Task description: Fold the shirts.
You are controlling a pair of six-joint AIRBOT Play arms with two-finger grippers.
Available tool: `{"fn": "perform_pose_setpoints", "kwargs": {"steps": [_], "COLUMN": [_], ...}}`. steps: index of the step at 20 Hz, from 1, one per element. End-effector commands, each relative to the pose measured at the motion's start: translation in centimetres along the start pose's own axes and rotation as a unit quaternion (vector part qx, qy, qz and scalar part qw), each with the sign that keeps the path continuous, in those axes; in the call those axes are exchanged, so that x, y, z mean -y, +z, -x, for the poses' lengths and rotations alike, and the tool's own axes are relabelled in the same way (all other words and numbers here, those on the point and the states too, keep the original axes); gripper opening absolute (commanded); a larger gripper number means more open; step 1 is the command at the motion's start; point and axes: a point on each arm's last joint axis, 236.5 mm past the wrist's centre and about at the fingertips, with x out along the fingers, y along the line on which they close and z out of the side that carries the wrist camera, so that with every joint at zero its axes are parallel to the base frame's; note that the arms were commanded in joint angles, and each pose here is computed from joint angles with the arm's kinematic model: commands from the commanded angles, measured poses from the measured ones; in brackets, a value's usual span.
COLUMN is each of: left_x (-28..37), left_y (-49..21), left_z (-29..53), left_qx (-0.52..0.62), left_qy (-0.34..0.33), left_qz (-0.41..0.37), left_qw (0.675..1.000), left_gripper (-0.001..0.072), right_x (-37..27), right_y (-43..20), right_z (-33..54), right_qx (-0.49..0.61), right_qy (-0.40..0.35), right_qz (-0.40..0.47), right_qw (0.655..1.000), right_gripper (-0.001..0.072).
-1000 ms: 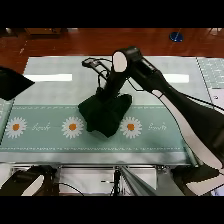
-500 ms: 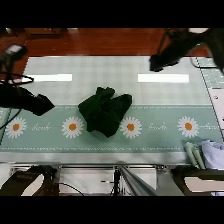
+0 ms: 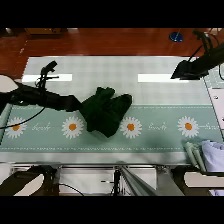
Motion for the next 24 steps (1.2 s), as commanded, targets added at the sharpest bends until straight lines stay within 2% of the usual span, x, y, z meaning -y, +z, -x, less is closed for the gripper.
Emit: {"fn": "perform_pose_setpoints", "kwargs": {"steps": [1, 8, 15, 16, 17, 18, 19, 24], "left_x": [0.9, 1.2, 0.8, 0.8, 0.9, 0.9, 0.9, 1.3], "left_y": [2.3, 7.6, 4.2, 3.3, 2.4, 1.8, 1.6, 2.5], "left_z": [-3.2, -6.7, -10.7, -11.1, -11.3, -11.4, -11.3, -9.5], "left_qx": [-0.012, -0.03, -0.154, -0.177, -0.197, -0.21, -0.215, -0.205], "left_qy": [-0.032, -0.042, -0.068, -0.072, -0.077, -0.08, -0.082, -0.086], "left_qz": [0.005, -0.01, 0.018, 0.022, 0.023, 0.026, 0.025, 0.016], "left_qw": [0.999, 0.999, 0.986, 0.981, 0.977, 0.974, 0.973, 0.975], "left_gripper": [0.072, 0.072, 0.072, 0.0676, 0.0449, 0.0128, 0.0018, 0.0018], "right_x": [0.0, -1.0, -2.0, -2.2, -2.4, -2.4, -2.4, -2.5], "right_y": [-1.2, -3.6, -4.4, -4.3, -4.3, -4.3, -4.3, -3.2], "right_z": [-2.3, -5.6, -6.6, -6.5, -6.5, -6.5, -6.5, -7.0], "right_qx": [-0.014, -0.044, -0.051, -0.05, -0.049, -0.049, -0.05, -0.023], "right_qy": [0.031, 0.074, 0.104, 0.109, 0.111, 0.111, 0.112, 0.118], "right_qz": [-0.014, -0.018, -0.024, -0.024, -0.024, -0.025, -0.025, -0.032], "right_qw": [0.999, 0.996, 0.993, 0.993, 0.992, 0.992, 0.992, 0.992], "right_gripper": [0.0533, 0.0533, 0.0532, 0.0532, 0.0531, 0.0526, 0.0526, 0.0535]}}
